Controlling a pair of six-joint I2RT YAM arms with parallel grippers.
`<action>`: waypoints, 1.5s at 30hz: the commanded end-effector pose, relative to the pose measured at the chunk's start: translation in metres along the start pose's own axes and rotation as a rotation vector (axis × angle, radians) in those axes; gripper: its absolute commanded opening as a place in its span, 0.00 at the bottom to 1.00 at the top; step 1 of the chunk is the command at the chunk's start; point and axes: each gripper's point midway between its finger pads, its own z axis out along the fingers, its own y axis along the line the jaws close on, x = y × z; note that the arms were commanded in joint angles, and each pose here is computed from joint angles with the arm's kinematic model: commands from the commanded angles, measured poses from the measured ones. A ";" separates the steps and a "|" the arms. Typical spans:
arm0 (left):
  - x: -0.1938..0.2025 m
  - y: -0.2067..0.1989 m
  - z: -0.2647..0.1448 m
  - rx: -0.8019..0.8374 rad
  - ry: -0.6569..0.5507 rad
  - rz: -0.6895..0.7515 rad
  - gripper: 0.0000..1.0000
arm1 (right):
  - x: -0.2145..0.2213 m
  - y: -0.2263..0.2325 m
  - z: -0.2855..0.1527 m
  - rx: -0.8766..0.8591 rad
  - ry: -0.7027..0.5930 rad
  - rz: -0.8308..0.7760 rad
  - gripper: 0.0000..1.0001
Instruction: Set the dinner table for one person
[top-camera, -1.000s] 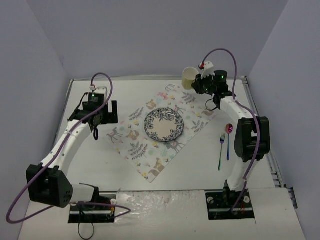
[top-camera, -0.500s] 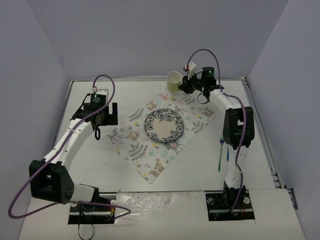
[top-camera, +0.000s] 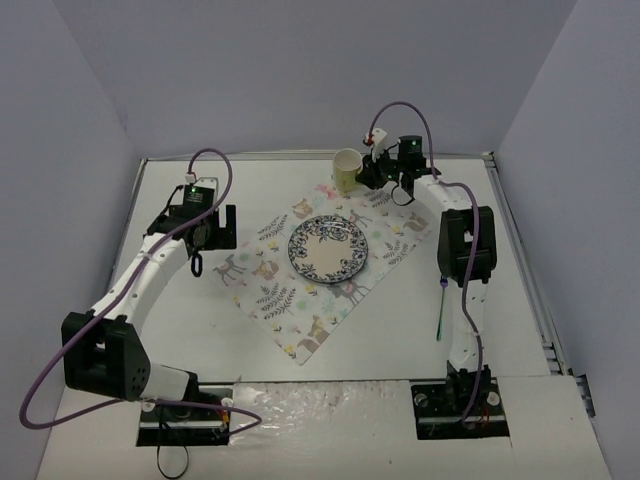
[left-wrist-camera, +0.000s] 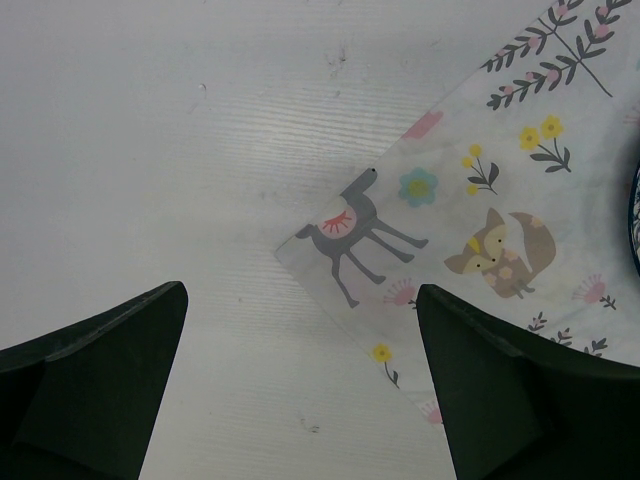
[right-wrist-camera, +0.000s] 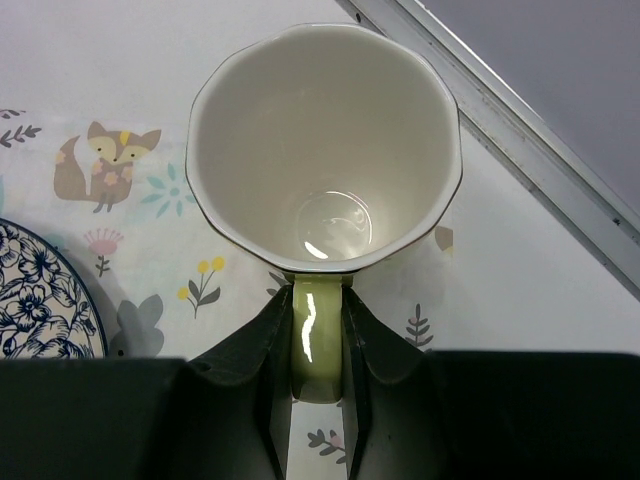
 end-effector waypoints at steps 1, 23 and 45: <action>-0.021 0.002 -0.006 -0.002 -0.066 -0.007 0.97 | -0.083 -0.013 -0.011 0.011 -0.188 -0.157 0.00; -0.020 -0.001 -0.004 0.010 -0.058 -0.009 0.97 | -0.060 -0.026 -0.008 0.041 -0.146 -0.107 0.09; -0.020 -0.002 -0.006 0.015 -0.056 -0.012 0.97 | -0.068 -0.043 -0.062 0.251 -0.100 -0.049 0.92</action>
